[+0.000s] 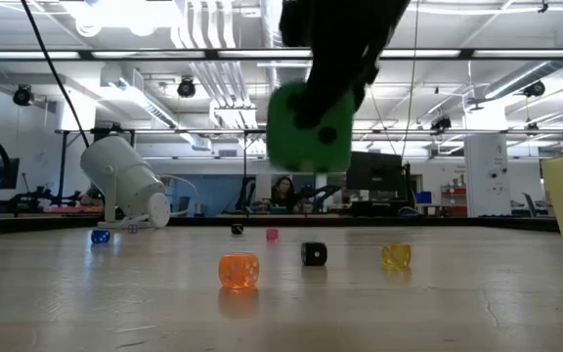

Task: Pick & Place Dice
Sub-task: Put the large green die into the yellow bin

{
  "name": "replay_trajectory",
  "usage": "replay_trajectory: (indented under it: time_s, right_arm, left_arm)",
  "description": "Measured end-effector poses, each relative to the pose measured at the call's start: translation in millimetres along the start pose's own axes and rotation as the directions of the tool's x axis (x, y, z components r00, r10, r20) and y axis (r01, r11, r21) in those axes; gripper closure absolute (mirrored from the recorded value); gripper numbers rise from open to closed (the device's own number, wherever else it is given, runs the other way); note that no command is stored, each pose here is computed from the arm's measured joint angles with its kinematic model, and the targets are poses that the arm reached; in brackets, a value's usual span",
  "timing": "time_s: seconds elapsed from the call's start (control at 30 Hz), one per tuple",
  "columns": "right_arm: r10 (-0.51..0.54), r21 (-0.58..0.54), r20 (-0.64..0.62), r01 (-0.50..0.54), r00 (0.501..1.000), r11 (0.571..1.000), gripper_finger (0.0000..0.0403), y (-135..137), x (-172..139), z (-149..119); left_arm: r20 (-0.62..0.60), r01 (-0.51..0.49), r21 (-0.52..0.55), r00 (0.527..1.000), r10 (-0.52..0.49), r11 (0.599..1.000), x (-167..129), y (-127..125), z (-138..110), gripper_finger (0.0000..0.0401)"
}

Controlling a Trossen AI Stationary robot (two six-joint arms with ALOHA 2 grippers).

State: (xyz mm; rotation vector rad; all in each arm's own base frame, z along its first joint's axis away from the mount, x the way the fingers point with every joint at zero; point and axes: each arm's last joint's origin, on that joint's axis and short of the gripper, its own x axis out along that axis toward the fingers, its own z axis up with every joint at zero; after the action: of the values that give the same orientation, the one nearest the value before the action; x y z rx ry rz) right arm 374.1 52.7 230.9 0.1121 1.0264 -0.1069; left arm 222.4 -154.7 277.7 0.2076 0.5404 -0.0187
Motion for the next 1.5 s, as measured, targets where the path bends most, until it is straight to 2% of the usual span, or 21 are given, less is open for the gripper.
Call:
replay_trajectory:
  time_s: [0.17, 0.53, 0.8, 0.97, 1.23, 1.5]
  right_arm:
    - [-0.025, 0.053, -0.034, 0.027, 0.999, 0.998, 0.0052, 14, -33, -12]
    - [-0.029, 0.172, -0.191, 0.063, 0.981, 0.983, 0.0046, 58, -76, -56]
    - [-0.111, 0.286, -0.324, 0.209, 0.939, 0.935, 0.0045, 87, -95, -96]
    - [-0.137, 0.351, -0.358, 0.269, 0.924, 0.897, 0.0045, 102, -102, -114]
    - [-0.153, 0.498, -0.370, 0.335, 0.916, 0.800, 0.0044, 121, -113, -140]
    - [-0.233, 0.704, -0.364, 0.430, 0.902, 0.566, 0.0044, 128, -109, -175]
  left_arm:
    - [0.000, 0.000, 0.000, 1.000, 0.000, 1.000, 0, 0, 0, 0.0395]
    - [-0.001, 0.000, 0.000, 1.000, 0.000, 1.000, 0, 0, -1, 0.0395]
    - [0.000, 0.000, 0.000, 1.000, 0.000, 1.000, 0, 0, -1, 0.0395]
    - [0.000, 0.000, -0.001, 1.000, 0.000, 1.000, 0, 0, -1, 0.0395]
    - [-0.001, 0.000, -0.003, 1.000, 0.000, 1.000, 0, 0, -1, 0.0395]
    - [-0.001, 0.000, -0.003, 1.000, 0.000, 1.000, 0, 0, -1, 0.0395]
